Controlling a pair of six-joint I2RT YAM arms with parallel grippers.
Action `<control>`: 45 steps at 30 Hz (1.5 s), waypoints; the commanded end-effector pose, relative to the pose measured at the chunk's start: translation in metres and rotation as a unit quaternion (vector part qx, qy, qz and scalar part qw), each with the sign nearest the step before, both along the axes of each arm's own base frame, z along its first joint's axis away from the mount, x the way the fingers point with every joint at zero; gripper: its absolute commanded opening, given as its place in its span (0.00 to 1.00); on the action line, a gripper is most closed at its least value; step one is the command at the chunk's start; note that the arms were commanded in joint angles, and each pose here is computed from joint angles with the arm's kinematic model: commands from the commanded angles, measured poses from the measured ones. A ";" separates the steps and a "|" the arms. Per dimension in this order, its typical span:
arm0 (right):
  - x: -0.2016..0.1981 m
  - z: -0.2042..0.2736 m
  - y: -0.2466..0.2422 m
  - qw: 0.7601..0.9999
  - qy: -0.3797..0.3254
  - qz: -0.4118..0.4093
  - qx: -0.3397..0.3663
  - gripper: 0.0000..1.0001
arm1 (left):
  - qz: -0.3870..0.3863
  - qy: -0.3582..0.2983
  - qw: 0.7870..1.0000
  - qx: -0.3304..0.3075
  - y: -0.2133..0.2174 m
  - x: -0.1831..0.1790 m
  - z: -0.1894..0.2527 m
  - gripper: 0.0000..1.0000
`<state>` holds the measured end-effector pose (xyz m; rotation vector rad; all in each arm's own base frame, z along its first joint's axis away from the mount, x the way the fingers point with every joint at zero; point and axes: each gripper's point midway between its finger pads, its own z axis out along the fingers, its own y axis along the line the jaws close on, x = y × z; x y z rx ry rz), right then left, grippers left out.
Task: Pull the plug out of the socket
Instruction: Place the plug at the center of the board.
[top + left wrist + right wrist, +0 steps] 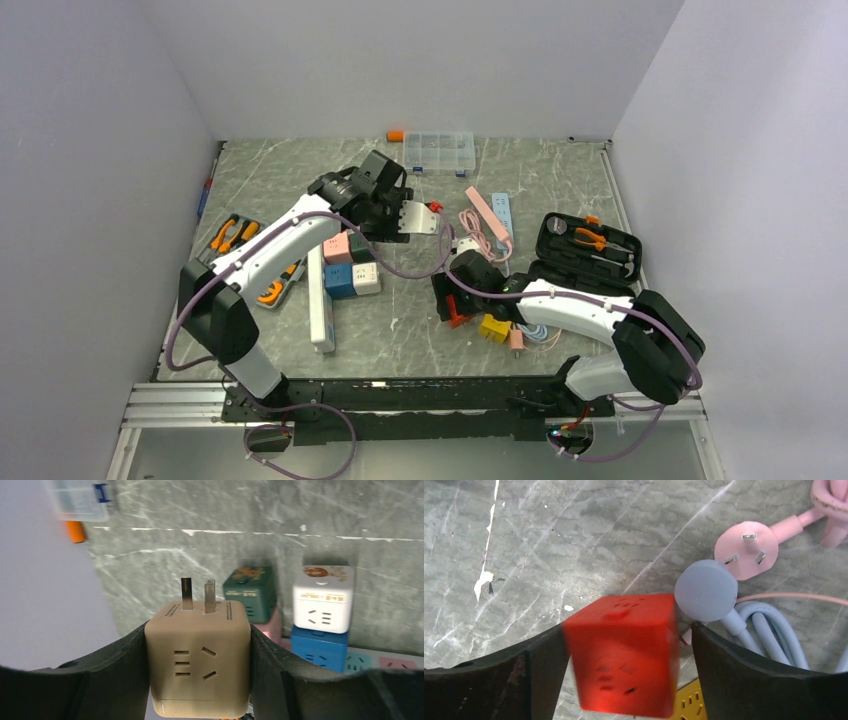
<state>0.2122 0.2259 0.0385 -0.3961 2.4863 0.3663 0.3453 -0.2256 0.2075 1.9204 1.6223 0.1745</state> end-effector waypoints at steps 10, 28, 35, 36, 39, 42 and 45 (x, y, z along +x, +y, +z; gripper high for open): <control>0.015 0.102 -0.003 0.988 -0.097 -0.064 0.099 1.00 | 0.081 0.107 0.988 -0.076 -0.037 0.007 -0.024 0.00; -0.010 0.205 -0.112 0.938 -0.198 -0.244 0.144 0.99 | 0.024 0.225 0.971 -0.082 -0.158 -0.019 -0.126 0.00; -0.009 0.208 -0.116 0.941 -0.202 -0.243 0.124 1.00 | 0.043 0.286 0.949 -0.123 -0.184 -0.036 -0.127 0.51; -0.009 0.209 -0.116 0.941 -0.203 -0.242 0.122 1.00 | 0.047 0.294 0.946 -0.127 -0.185 -0.039 -0.126 0.65; -0.006 0.215 -0.116 0.939 -0.211 -0.241 0.122 1.00 | 0.048 0.313 0.938 -0.141 -0.188 -0.046 -0.112 0.98; -0.005 0.221 -0.116 0.939 -0.218 -0.237 0.124 1.00 | 0.055 0.314 0.936 -0.149 -0.182 -0.048 -0.091 0.99; -0.005 0.232 -0.115 0.937 -0.227 -0.233 0.131 1.00 | 0.063 0.296 0.942 -0.143 -0.168 -0.046 -0.070 0.99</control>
